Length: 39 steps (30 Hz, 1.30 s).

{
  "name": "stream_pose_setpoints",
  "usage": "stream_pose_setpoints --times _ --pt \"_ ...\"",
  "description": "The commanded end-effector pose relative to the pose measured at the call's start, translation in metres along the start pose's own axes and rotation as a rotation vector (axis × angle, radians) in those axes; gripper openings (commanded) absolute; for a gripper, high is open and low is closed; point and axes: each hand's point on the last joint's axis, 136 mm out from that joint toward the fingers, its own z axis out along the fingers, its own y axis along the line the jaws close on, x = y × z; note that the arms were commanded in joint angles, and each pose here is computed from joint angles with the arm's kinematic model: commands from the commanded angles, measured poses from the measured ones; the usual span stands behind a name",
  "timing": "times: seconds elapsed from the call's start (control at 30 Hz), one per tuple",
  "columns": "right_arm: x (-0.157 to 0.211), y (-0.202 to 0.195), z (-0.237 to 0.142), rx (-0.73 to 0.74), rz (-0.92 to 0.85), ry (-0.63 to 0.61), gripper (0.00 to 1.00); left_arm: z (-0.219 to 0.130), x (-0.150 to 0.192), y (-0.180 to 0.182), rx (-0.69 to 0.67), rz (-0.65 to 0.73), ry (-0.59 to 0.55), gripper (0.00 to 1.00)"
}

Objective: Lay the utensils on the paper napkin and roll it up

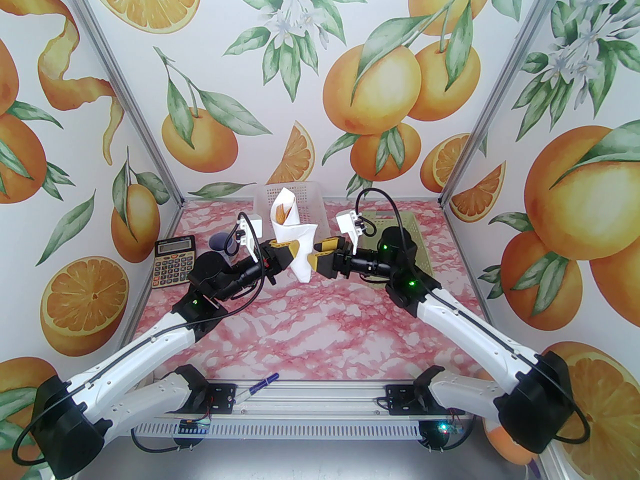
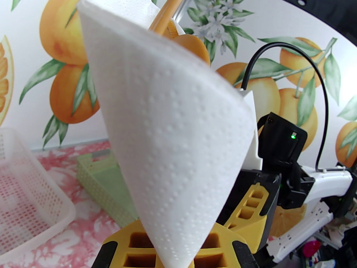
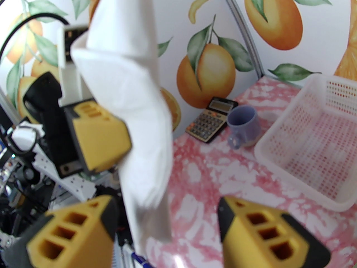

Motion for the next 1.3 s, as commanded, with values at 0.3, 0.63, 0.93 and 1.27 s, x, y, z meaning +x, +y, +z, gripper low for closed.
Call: stream_pose_setpoints --times 0.3,0.63,0.93,1.27 --pt "0.004 0.018 0.016 -0.101 -0.044 0.024 0.46 0.003 -0.005 -0.007 0.036 -0.021 -0.025 0.00" --pt "-0.001 0.026 0.018 -0.163 -0.009 0.015 0.02 0.005 0.003 -0.003 0.022 -0.034 0.009 0.00" --pt "-0.016 0.022 -0.006 -0.226 0.034 -0.045 0.00 -0.016 -0.015 -0.003 0.069 -0.041 0.058 0.55" --pt "-0.022 0.042 -0.018 -0.312 0.017 -0.050 0.00 -0.026 -0.028 -0.015 0.223 -0.108 -0.010 0.55"
